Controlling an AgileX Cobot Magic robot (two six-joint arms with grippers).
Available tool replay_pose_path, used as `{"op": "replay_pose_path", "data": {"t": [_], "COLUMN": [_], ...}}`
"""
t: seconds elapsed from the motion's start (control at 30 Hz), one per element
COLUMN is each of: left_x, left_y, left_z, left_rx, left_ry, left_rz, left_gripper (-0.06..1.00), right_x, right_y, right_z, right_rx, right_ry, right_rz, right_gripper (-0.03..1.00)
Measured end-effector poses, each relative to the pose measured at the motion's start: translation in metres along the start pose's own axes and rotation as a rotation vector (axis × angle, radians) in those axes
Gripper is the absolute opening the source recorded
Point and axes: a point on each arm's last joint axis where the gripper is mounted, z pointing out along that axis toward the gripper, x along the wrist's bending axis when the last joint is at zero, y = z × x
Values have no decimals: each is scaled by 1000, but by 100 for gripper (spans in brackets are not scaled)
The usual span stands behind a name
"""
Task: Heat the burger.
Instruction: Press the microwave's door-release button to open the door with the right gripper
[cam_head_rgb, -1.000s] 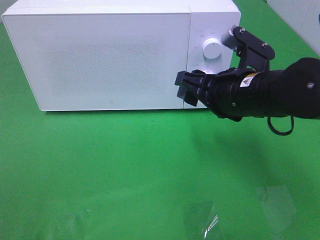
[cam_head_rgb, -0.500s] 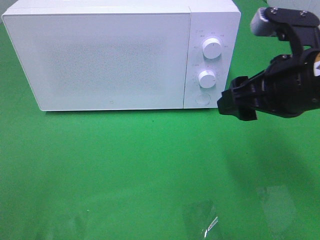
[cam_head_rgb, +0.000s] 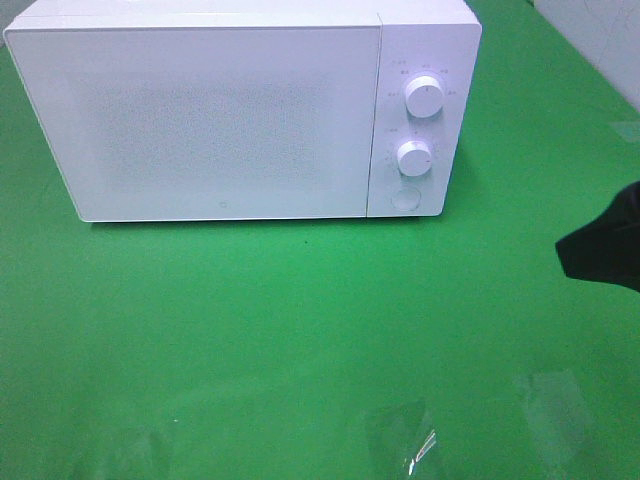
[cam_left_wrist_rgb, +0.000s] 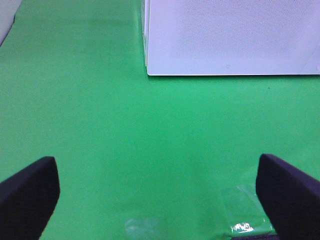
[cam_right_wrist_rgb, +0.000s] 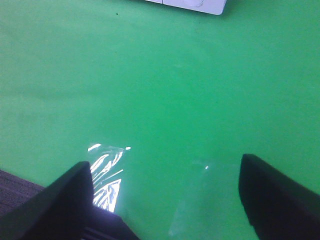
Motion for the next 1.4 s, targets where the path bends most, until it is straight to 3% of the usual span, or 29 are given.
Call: {"op": "replay_pose_path", "data": {"t": [0.3,0.57,0.83,1.4], "left_x": [0,0,0,0], "left_y": [0,0,0,0], "left_z": [0,0,0,0], "left_rx": [0,0,0,0], "left_ry": [0,0,0,0], "left_rz": [0,0,0,0], "left_gripper": [99,99,99,99], "right_x": [-10,-25,-29,-28], "right_y": [-23,-58,-89,-124], "right_z": [-52,-92,-99,-97], "right_rx": [-101,-299,-400,-473], "right_ry": [-7,-111,-197,-294], "right_rz": [11,40,100,176], "right_gripper": [76,76,76,76]}}
